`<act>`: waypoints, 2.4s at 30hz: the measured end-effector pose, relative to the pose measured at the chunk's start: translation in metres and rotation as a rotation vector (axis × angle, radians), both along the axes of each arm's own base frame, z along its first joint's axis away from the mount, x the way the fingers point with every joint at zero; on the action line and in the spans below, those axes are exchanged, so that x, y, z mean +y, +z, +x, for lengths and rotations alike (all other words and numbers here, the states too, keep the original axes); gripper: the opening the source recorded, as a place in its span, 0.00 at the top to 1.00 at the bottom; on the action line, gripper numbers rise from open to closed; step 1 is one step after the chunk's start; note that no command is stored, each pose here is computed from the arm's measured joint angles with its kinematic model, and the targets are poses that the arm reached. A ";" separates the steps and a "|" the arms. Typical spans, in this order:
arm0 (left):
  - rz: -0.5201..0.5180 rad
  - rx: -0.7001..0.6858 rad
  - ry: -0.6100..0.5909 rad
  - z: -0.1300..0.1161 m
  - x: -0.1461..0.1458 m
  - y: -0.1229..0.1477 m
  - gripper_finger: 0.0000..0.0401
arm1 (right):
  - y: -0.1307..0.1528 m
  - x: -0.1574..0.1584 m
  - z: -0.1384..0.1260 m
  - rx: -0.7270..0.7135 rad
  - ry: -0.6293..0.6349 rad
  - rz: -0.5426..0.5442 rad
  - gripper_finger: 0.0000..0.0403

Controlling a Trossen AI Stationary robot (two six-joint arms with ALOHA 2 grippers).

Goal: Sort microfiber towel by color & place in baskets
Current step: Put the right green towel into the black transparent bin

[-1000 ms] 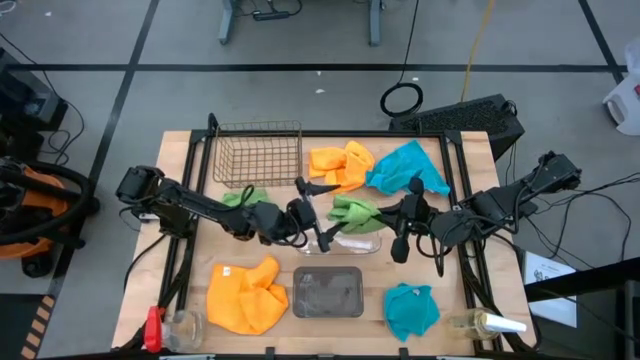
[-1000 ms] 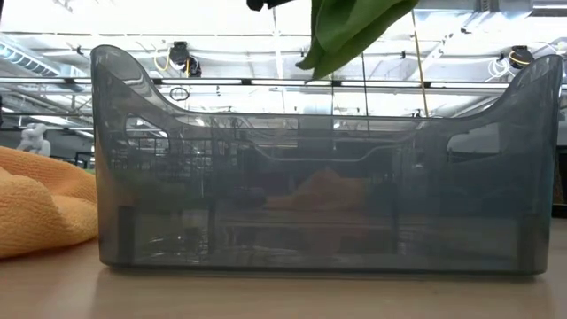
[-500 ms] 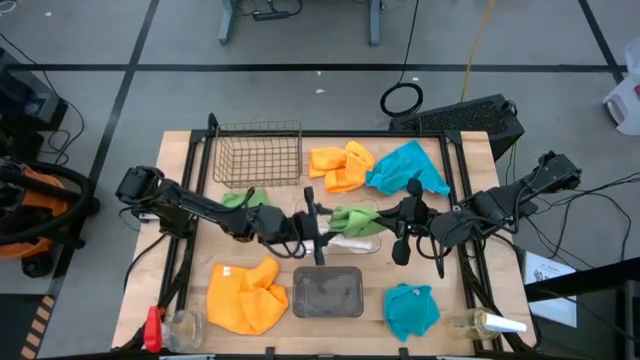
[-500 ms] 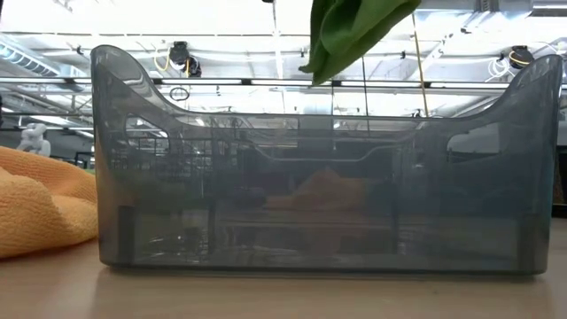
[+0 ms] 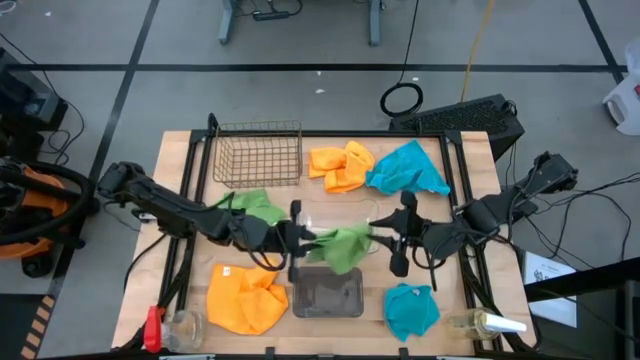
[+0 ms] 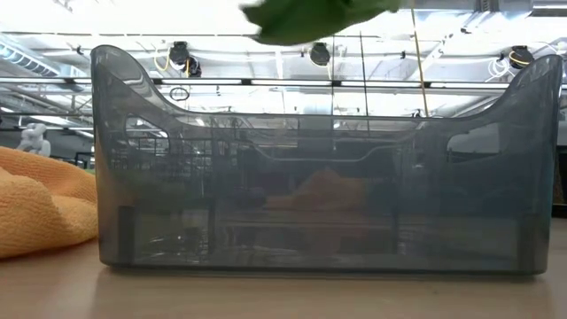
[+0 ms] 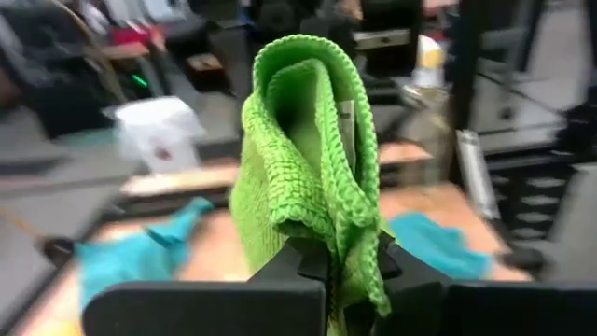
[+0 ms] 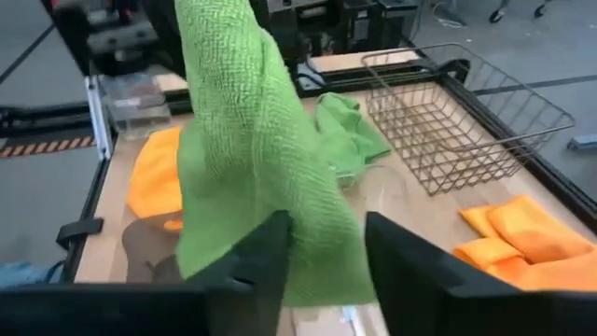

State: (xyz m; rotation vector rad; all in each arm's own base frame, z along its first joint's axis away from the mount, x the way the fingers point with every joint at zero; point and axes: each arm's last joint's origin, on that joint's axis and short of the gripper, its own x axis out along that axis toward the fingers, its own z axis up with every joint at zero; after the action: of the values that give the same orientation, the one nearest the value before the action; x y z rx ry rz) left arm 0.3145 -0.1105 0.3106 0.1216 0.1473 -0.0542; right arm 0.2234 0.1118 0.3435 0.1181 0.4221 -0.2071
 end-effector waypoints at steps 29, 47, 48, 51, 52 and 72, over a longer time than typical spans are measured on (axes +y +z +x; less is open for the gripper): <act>-0.377 0.259 -0.275 0.011 -0.056 -0.056 0.98 | -0.043 0.082 -0.005 0.026 0.065 -0.118 0.48; -0.332 0.418 -0.236 0.028 -0.032 -0.088 0.98 | -0.043 0.088 -0.012 0.016 0.071 -0.143 0.48; -0.324 0.426 -0.233 0.027 -0.032 -0.089 0.98 | -0.043 0.088 -0.012 0.016 0.071 -0.143 0.48; -0.310 0.447 -0.207 0.027 -0.030 -0.091 0.98 | -0.043 0.088 -0.012 0.015 0.070 -0.141 0.48; -0.306 0.451 -0.201 0.026 -0.030 -0.092 0.97 | -0.043 0.088 -0.012 0.015 0.070 -0.141 0.48; -0.232 0.523 -0.162 0.033 -0.031 -0.119 0.96 | -0.071 0.107 0.005 0.047 0.077 -0.163 0.48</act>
State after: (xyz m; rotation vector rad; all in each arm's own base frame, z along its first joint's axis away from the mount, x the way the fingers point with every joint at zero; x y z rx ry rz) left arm 0.3472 -0.1410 0.1921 -0.1157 0.6510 -0.2647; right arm 0.2288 0.2184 0.2721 -0.0635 0.4542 -0.1680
